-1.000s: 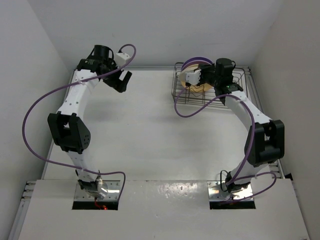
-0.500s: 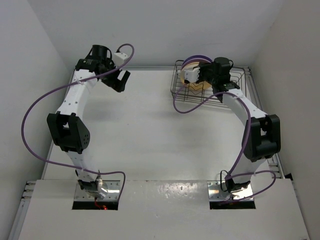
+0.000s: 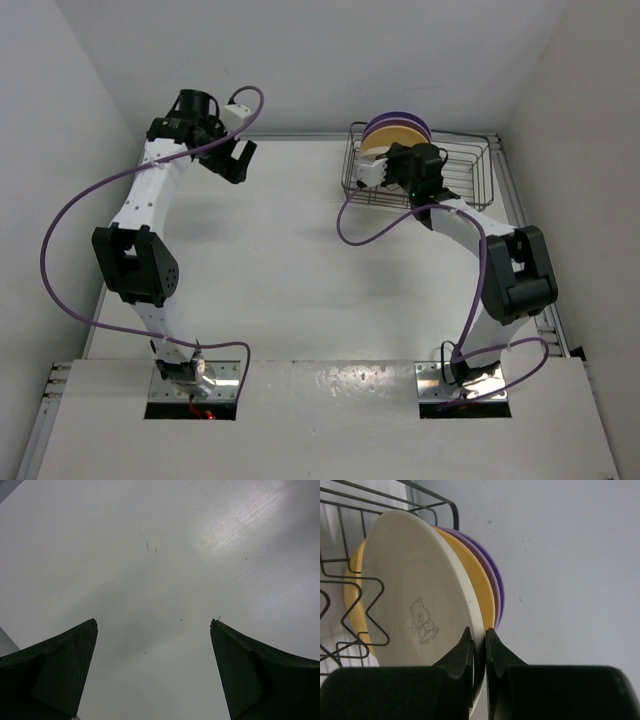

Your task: Load the plates into the dish rack

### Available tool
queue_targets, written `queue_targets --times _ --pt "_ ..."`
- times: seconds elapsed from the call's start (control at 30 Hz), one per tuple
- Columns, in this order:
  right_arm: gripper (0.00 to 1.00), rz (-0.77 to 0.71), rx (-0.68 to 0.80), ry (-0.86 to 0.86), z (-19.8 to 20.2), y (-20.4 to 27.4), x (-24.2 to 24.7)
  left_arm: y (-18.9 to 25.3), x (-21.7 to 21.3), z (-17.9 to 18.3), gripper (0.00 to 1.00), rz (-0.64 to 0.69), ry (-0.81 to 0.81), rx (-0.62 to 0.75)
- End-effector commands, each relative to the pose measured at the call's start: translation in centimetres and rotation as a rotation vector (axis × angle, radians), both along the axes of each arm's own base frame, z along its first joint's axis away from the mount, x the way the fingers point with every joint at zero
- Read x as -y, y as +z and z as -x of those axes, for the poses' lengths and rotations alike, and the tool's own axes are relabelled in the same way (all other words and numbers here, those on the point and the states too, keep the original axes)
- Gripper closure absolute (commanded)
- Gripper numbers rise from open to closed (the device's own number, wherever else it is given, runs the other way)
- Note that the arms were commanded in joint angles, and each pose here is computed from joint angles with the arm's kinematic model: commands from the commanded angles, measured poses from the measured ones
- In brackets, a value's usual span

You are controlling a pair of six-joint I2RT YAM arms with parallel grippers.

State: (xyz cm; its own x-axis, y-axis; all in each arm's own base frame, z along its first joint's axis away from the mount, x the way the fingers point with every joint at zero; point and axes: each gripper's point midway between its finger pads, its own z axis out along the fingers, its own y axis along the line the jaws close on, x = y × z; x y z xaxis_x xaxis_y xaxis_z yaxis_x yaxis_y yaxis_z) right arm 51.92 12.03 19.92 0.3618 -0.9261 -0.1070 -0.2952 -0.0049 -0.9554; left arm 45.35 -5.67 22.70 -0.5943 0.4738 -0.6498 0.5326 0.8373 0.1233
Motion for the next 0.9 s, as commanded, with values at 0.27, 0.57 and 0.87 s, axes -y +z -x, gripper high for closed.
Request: queue_targets --times 0.27,0.57,0.87 --pt "0.64 -0.126 0.126 -0.06 -1.7 3.6 0.3 -0.2 -0.4 -0.1 0.0 0.023 0.009 -0.006" --pt "0.24 -0.456 0.163 -0.185 -1.0 9.0 0.7 -0.8 -0.1 0.4 0.0 0.036 -0.003 -0.027" --pt "0.66 -1.515 0.025 -1.096 6.0 0.8 12.7 -0.5 -0.4 1.2 0.0 0.044 0.001 -0.026"
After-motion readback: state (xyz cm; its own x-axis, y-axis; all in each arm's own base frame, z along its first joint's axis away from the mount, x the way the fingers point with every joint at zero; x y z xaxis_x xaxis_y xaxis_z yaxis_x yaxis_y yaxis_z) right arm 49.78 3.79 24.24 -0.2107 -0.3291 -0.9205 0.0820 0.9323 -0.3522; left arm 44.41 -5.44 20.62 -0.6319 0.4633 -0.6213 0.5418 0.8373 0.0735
